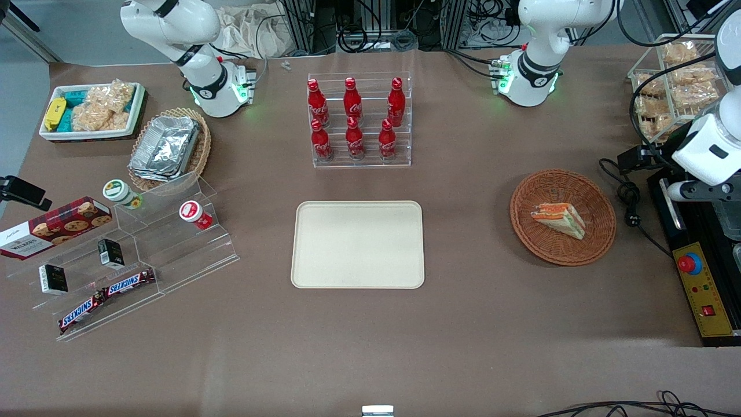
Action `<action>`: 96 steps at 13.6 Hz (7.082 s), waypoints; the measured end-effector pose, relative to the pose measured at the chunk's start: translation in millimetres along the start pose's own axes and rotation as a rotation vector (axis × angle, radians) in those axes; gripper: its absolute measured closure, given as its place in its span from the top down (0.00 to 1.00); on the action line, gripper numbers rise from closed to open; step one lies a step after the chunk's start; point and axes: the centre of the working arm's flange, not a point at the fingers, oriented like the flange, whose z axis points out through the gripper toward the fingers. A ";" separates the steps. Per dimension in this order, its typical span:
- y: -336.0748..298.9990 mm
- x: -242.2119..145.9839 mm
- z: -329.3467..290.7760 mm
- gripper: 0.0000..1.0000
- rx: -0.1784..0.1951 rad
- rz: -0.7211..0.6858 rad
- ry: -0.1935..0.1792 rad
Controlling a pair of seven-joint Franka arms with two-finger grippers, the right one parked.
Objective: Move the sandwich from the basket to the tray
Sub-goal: 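Move the left gripper over the wrapped sandwich in the wicker basket, then lower the left gripper and close it on the wrapped sandwich, then lift the sandwich out of the basket with the left gripper, then carry the sandwich with the left gripper over the cream tray, then lower the sandwich onto the tray and open the left gripper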
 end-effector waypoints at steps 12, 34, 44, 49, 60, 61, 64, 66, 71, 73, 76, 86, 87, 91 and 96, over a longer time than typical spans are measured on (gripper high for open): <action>9.5 26.7 132.2 1.00 -0.067 -0.950 0.050; 2.5 31.2 326.7 0.98 -0.097 -1.214 0.063; 2.7 35.5 315.9 0.33 -0.108 -1.206 0.079; 0.8 51.9 221.7 0.19 -0.057 -1.098 0.035; 177.8 11.6 35.4 0.19 -0.078 -0.416 0.028; 206.0 2.1 41.4 0.19 -0.077 -0.355 0.016; 273.6 -11.5 65.9 0.19 -0.115 -0.224 0.006; 305.1 -7.3 89.5 0.19 -0.155 -0.176 0.007; 370.6 6.5 183.1 0.19 -0.160 -0.087 0.004; 391.7 9.2 222.5 0.19 -0.158 -0.076 0.007; 416.4 12.1 263.0 0.19 -0.200 -0.073 0.028; 441.4 19.4 320.3 0.59 -0.188 -0.091 0.089; 441.3 20.2 319.2 0.69 -0.189 -0.092 0.091; 440.5 23.9 313.9 1.00 -0.196 -0.099 0.098; 427.2 37.5 258.6 1.00 -0.171 -0.127 0.136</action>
